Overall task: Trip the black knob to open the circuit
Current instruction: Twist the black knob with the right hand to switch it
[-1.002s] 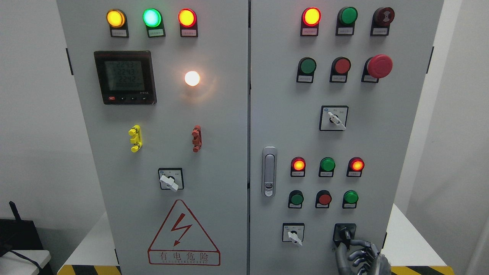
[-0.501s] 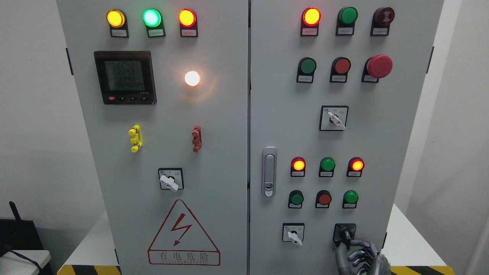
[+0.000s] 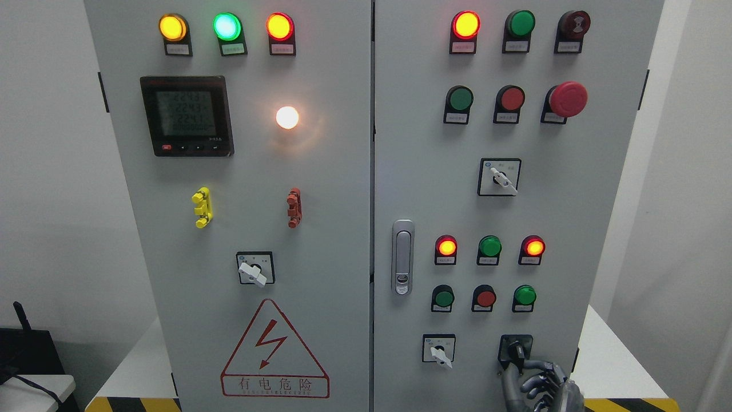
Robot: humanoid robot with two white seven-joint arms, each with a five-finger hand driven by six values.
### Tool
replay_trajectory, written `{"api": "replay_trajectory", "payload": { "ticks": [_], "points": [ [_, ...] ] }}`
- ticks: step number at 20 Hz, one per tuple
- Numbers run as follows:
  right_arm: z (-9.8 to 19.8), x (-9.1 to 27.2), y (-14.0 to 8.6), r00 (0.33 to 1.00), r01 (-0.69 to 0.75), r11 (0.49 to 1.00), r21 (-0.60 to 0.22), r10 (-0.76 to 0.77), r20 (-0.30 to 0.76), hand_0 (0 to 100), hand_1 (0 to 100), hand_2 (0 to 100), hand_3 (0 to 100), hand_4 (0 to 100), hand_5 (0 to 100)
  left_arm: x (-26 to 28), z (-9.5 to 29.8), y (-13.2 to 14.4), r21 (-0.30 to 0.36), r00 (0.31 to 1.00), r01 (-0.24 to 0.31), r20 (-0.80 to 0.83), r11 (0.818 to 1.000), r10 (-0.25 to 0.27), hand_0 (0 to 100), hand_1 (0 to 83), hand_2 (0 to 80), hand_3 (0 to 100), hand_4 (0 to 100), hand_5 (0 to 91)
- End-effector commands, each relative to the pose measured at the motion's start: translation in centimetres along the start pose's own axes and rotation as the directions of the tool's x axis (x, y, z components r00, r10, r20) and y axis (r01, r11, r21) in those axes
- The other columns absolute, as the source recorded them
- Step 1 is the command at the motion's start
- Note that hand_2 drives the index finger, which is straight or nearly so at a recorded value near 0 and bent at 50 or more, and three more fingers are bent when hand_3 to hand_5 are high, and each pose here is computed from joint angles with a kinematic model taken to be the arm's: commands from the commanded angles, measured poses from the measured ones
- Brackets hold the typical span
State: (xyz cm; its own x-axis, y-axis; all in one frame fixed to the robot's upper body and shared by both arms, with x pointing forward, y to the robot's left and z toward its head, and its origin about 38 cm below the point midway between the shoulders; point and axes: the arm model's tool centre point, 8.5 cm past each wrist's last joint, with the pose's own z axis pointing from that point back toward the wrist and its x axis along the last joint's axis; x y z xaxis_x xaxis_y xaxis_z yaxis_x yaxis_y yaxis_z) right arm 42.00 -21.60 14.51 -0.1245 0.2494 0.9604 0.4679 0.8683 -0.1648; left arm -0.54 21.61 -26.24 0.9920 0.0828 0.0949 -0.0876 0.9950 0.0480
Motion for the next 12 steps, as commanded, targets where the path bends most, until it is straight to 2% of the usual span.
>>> {"api": "replay_trajectory", "payload": {
  "ticks": [1,12],
  "points": [
    [-0.01,0.0,0.12,1.0,0.0,1.0,0.009,0.0,0.0,43,79,53,86,89,95,0.51,-0.05,-0.08,-0.005,0.999,0.032,0.009,0.999,-0.032,12,38.9,0.0,0,0,0.0],
    [-0.03,0.06,0.23,1.0,0.006,1.0,0.016,-0.006,-0.001,44,78,54,86,90,95,0.51,-0.05,-0.08,-0.005,0.999,0.032,0.009,0.999,-0.032,12,38.9,0.0,0,0,0.0]
  ]
}}
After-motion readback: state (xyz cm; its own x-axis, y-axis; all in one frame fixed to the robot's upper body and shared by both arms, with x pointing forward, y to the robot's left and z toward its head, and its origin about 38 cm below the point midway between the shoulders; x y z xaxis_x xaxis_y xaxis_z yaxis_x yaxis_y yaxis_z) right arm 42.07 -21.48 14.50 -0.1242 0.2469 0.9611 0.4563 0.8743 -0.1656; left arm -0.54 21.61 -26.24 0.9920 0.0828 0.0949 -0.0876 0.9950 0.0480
